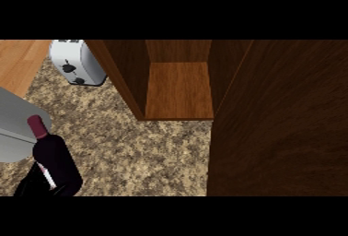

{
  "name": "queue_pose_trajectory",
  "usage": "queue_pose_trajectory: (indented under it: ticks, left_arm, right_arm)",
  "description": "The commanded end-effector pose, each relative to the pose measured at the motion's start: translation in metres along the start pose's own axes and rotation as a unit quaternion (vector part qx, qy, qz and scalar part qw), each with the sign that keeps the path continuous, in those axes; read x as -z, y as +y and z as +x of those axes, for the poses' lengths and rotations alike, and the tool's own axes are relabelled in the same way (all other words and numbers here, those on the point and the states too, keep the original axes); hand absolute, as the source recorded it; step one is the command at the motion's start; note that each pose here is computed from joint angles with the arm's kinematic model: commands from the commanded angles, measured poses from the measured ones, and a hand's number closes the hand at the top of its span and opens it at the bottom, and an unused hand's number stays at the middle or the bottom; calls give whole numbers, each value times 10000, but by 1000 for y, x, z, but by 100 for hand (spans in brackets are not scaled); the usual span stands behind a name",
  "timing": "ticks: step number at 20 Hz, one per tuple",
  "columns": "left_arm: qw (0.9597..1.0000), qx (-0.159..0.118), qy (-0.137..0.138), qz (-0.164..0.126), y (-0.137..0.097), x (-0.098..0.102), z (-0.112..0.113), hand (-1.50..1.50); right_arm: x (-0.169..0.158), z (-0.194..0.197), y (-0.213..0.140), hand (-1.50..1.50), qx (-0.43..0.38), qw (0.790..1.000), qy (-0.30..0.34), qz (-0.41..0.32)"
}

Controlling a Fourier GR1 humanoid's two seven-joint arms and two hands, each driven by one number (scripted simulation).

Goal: Pick up the wine, place it into the cabinet and close the cabinet

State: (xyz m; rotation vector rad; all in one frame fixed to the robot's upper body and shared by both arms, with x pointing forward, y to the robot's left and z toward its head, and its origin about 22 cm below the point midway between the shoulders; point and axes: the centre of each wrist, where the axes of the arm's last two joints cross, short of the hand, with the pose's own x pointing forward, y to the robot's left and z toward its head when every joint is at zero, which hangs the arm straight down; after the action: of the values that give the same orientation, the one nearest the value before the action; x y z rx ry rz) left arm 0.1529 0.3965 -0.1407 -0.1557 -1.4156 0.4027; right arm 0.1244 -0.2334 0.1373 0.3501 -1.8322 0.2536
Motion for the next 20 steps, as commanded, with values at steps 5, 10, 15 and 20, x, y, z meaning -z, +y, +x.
queue_pose_trajectory:
  ticks: [5, 10, 15, 20]
  left_arm:
    - [9959, -540, 297, -669, -25, 10, -24, 150]
    - [9955, 455, -346, -752, -13, 1, -13, 150]
    - [9877, 789, -1005, -903, -69, 32, -25, 150]
    - [9738, 1281, -1545, -1067, -109, 54, -29, 150]
  right_arm:
    - [-13, 33, 4, -150, 166, 9994, -220, 200]
    - [-5, 18, 10, -150, 213, 9994, -267, -62]
    - [-8, 25, 11, -150, 131, 9997, -217, -2]
    - [-15, 28, 3, -150, 106, 9995, -249, 154]
